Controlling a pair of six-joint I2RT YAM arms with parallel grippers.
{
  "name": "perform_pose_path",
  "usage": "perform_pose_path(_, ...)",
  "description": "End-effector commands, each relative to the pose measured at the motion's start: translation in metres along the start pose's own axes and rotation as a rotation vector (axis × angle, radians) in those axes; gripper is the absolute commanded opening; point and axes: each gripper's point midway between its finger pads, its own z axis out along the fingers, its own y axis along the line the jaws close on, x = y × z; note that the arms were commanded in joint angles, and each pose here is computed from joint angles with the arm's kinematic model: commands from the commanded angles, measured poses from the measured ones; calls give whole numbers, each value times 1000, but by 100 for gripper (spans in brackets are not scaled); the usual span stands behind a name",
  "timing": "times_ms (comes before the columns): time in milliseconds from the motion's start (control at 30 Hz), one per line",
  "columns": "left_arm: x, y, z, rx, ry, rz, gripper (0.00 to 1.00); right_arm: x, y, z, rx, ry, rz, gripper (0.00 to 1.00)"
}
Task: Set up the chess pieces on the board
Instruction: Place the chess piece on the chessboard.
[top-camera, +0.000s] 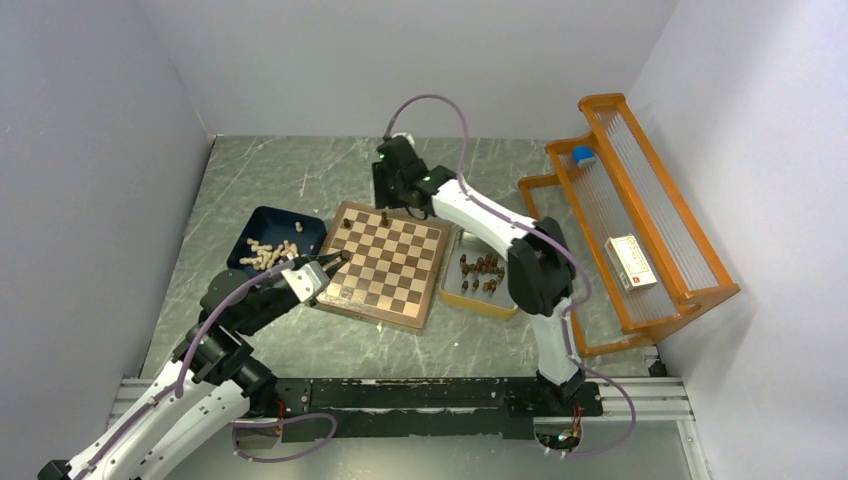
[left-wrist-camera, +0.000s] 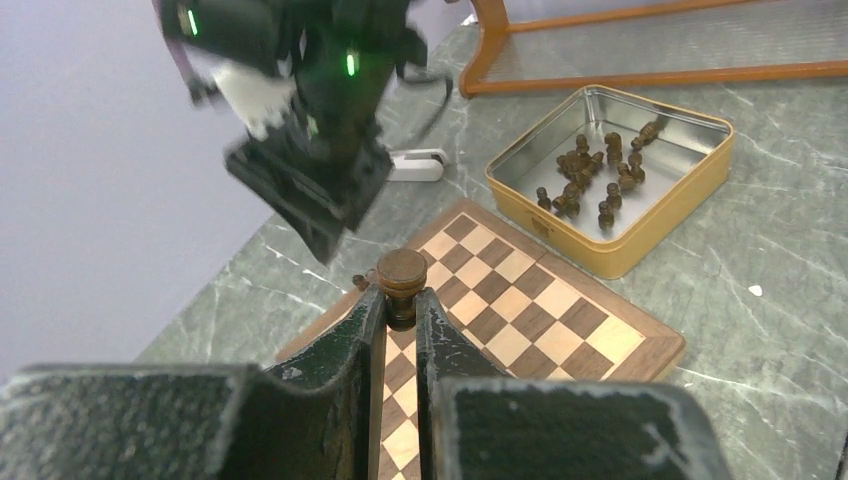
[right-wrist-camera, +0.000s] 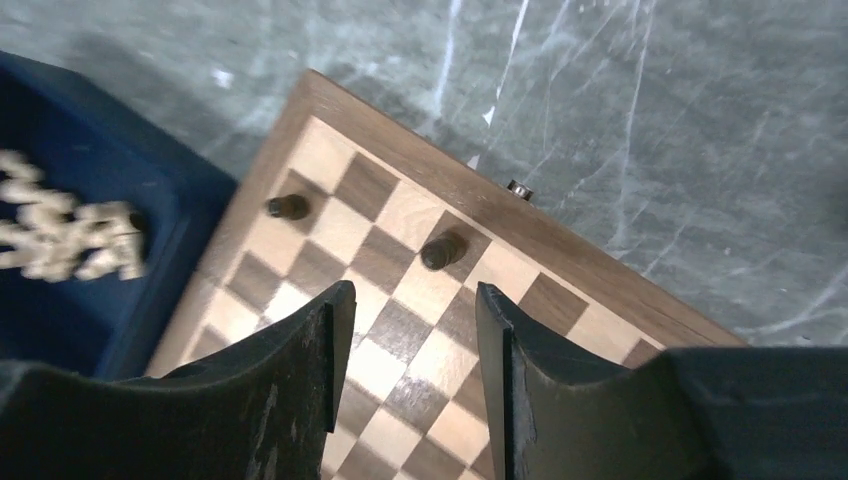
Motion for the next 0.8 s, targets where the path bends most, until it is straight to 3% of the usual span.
perform_pose_path(0,-2,3,6,-14,10,-65,5,-50,9,-71,-171,-85,83,51)
perform_pose_path(333,38,-10,32,70,219,-175,5,-23,25,-184,-589,-38,82,42)
perform_pose_path(567,58,-32,48,182,317,-267,5,8,54,-224,-845,35,64,37)
perform_pose_path(633,62,-35,51,191,331,-288,5,15,55,-223,-846,51,57,36)
perform_pose_path(767,91,-20,50,65,464,-336,5,15,21,-184,-577,20,97,36)
